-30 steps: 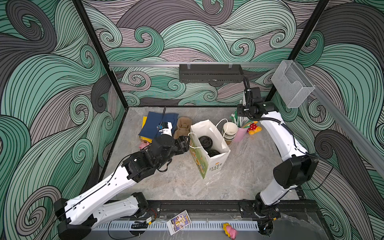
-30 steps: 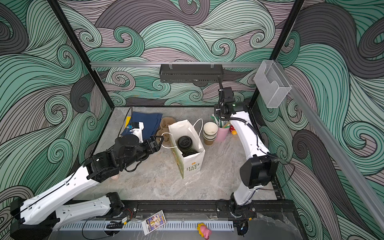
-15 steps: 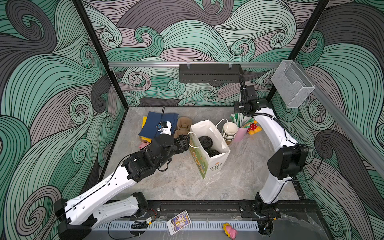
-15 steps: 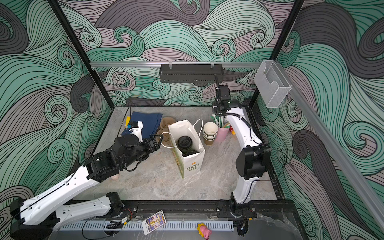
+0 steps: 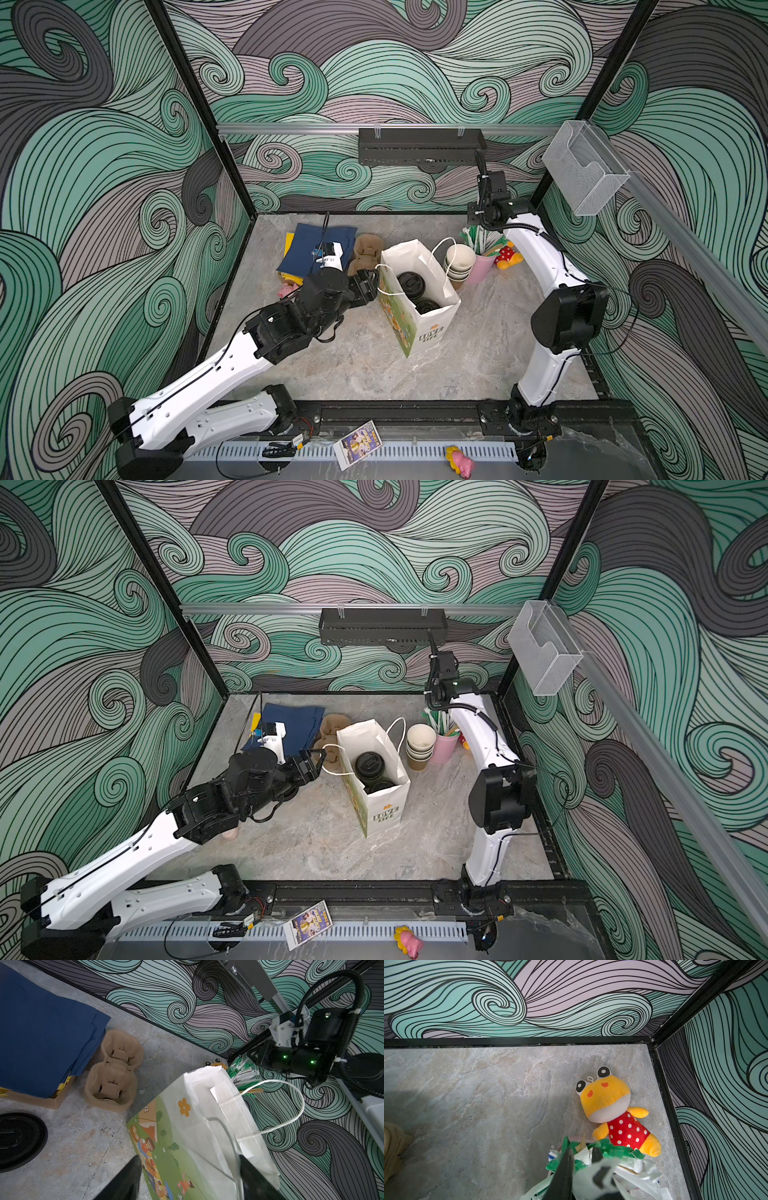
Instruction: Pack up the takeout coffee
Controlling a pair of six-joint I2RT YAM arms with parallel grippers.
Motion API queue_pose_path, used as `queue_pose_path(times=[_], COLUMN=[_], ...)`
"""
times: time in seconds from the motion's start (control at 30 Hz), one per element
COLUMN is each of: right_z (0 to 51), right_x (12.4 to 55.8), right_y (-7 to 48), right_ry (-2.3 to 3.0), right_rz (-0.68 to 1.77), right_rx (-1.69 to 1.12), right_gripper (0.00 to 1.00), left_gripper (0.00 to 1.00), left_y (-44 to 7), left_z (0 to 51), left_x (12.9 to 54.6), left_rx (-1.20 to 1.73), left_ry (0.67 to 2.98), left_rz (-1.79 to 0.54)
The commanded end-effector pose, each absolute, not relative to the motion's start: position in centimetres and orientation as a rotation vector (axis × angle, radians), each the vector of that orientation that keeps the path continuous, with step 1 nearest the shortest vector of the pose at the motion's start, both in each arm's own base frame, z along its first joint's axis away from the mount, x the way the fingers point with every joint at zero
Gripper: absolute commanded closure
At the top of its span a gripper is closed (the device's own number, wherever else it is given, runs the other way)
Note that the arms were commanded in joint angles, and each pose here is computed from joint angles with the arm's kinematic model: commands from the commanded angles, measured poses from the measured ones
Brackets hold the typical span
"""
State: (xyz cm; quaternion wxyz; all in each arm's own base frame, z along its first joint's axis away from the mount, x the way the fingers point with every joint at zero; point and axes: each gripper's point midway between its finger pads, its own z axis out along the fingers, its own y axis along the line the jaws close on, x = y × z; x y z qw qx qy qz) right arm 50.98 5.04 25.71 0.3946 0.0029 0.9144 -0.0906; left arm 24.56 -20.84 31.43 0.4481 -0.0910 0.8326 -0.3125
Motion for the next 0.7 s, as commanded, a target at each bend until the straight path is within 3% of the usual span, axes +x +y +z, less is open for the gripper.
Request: queue_pose_path(times=[0.0, 0.33, 0.67], right_z=[26.6, 27.0, 30.6], right_x=[51.4, 51.2, 49.7], right_y=[4.7, 4.5, 4.5], right_ry=[2.290, 2.280, 2.212], right_rz=[-0.251, -0.256, -0.205], right_rx=[0.009, 0.013, 0.038], right_gripper=[0.83, 0.91, 0.92], left_gripper=[0.27, 0.27, 0.27], left_y=[-20.5, -20.4, -20.5], left_z=[32.2, 32.1, 32.1], left_x=[25.0, 24.9, 25.0], left_rx=[-0.245, -0.252, -0.249], left_ry=[2.031, 2.030, 2.031], left_rz=[-0.769, -0.774, -0.777])
